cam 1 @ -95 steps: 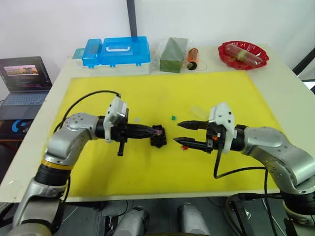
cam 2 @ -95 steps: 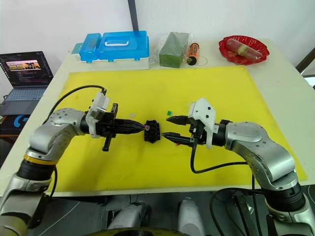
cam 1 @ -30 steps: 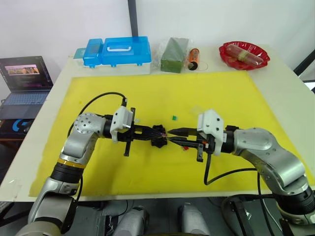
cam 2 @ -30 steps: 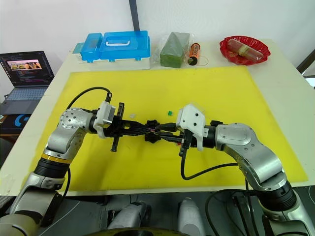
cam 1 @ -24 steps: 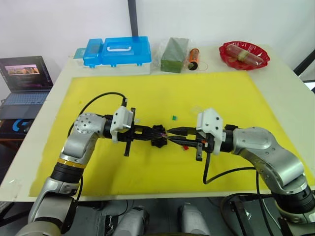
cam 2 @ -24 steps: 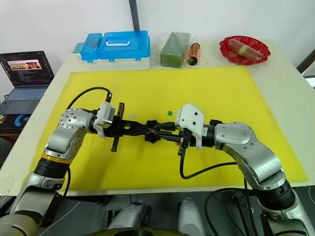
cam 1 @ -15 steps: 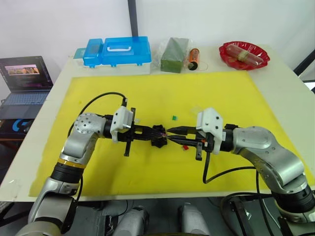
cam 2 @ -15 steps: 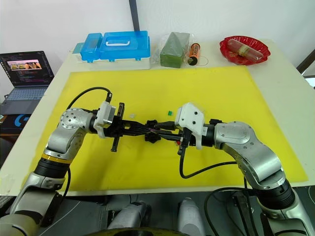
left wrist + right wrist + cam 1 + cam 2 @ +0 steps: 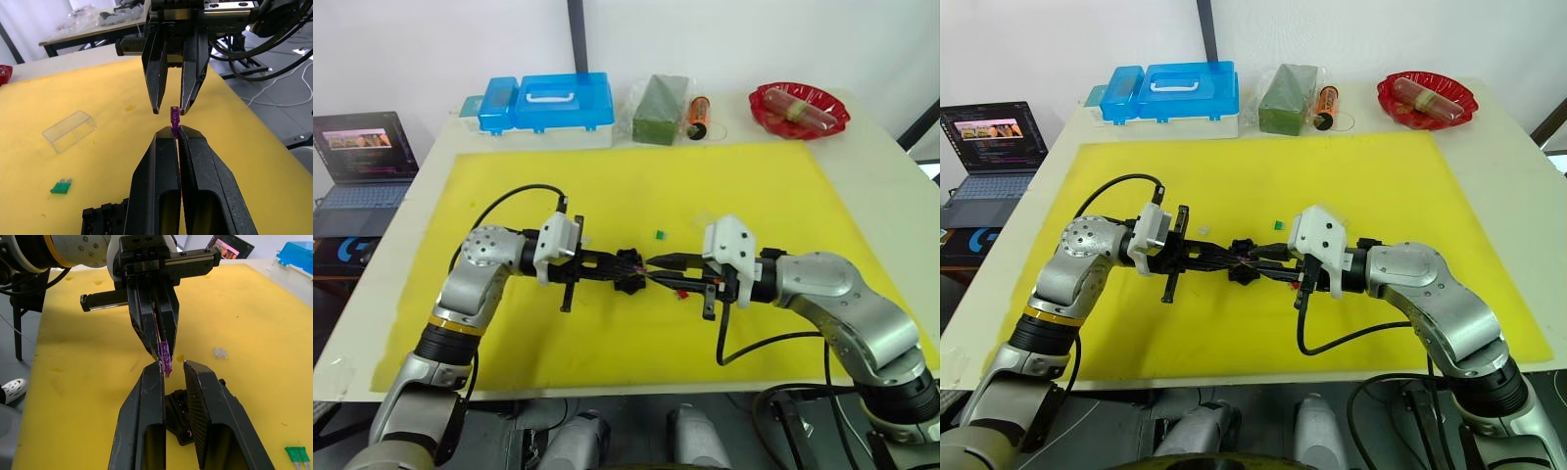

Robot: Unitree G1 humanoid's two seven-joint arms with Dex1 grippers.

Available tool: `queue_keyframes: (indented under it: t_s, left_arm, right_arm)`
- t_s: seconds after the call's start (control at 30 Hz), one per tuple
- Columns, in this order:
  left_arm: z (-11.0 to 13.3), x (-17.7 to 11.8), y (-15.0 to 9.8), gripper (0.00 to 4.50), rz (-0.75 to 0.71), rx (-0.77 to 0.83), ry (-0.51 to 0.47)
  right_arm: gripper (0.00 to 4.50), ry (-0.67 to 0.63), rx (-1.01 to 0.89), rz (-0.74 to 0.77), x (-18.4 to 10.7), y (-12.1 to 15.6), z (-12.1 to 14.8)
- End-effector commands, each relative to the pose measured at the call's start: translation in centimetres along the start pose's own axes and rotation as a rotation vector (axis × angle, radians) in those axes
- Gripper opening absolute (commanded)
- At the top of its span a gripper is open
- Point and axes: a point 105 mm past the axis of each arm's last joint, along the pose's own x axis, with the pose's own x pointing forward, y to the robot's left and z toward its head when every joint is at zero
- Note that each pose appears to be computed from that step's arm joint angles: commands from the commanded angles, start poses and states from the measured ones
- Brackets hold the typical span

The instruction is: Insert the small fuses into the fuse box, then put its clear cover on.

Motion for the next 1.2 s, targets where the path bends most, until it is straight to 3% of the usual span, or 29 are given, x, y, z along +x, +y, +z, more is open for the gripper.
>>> queue_keyframes:
  t_s: [0.03, 0.33, 0.47, 0.83, 0.93, 1.2]
  left_arm:
    - [1.1, 0.3, 0.0, 0.0, -0.015, 0.049, -0.015]
    - [1.0, 0.3, -0.1, 0.0, -0.021, 0.049, -0.012]
    - [1.0, 0.3, -0.1, 0.0, -0.023, 0.049, -0.009]
    - [0.4, 0.2, -0.4, 0.0, -0.029, 0.059, 0.015]
    - [0.2, -0.1, -0.3, 0.7, -0.008, 0.039, 0.02]
    - [-1.5, -2.4, -1.6, 3.54, 0.097, -0.091, 0.058]
  right_arm:
    - [0.7, -0.012, -0.037, 0.014, 0.2, 0.3, 0.8]
    - [0.7, -0.013, -0.026, 0.013, 0.2, 0.4, 0.4]
    - [0.03, -0.028, -0.022, 0.013, 0.2, 0.4, 0.5]
    - [0.03, -0.042, -0.019, 0.027, 0.1, 0.5, 1.1]
    - [0.0, -0.027, -0.016, 0.031, 0.0, 0.5, 0.9]
    - [0.0, 0.038, -0.021, 0.012, -0.2, -0.1, 0.3]
